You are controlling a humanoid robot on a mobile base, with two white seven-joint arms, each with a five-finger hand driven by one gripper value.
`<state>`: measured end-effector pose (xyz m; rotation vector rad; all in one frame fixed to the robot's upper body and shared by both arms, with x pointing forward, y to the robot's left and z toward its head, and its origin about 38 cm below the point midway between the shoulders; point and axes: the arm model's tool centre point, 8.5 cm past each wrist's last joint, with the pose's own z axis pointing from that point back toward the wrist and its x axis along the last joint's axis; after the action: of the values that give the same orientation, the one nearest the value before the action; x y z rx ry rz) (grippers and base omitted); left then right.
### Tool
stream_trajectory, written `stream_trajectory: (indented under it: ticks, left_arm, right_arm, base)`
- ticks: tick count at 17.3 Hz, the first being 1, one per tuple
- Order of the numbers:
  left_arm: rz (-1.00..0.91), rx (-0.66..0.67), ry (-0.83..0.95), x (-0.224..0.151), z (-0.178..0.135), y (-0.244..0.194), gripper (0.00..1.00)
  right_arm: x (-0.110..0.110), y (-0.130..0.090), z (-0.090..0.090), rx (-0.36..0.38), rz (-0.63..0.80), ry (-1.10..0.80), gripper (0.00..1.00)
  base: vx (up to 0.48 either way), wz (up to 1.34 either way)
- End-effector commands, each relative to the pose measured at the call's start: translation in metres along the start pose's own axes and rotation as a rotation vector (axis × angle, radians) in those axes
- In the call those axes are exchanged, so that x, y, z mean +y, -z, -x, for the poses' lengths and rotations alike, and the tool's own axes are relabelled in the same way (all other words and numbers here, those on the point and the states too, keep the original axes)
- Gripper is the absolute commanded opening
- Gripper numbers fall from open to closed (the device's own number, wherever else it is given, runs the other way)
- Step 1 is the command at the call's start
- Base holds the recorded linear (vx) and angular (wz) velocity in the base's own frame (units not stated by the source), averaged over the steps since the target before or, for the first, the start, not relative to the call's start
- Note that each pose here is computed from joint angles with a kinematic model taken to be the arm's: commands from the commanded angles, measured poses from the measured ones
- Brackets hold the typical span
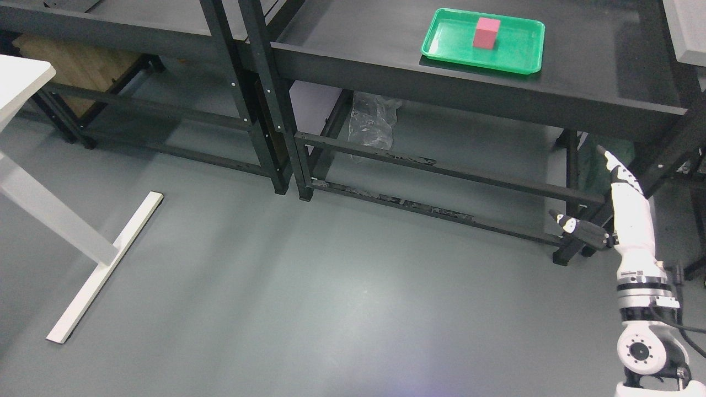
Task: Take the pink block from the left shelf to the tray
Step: 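Approach the green tray on the shelf with the right hand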
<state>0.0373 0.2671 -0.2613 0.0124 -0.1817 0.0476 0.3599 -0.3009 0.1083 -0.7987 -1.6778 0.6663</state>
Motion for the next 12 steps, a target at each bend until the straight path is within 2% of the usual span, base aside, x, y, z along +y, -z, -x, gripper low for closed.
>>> stream_trajectory:
  ticks: [1, 12]
  left_arm:
    - [-0.018, 0.008, 0.004, 0.0116, 0.0051, -0.0016, 1.0]
    - [-0.018, 0.008, 0.004, 0.0116, 0.0051, -0.0016, 1.0]
  right_arm:
    - [0.0001, 0.0003, -0.0013, -0.001, 0.007, 0.006, 1.0]
    - [0.0004, -0.0001, -0.0013, -0.003, 0.005, 0.008, 1.0]
  base:
    - [0.244, 0.03]
    - [0.277, -0.01]
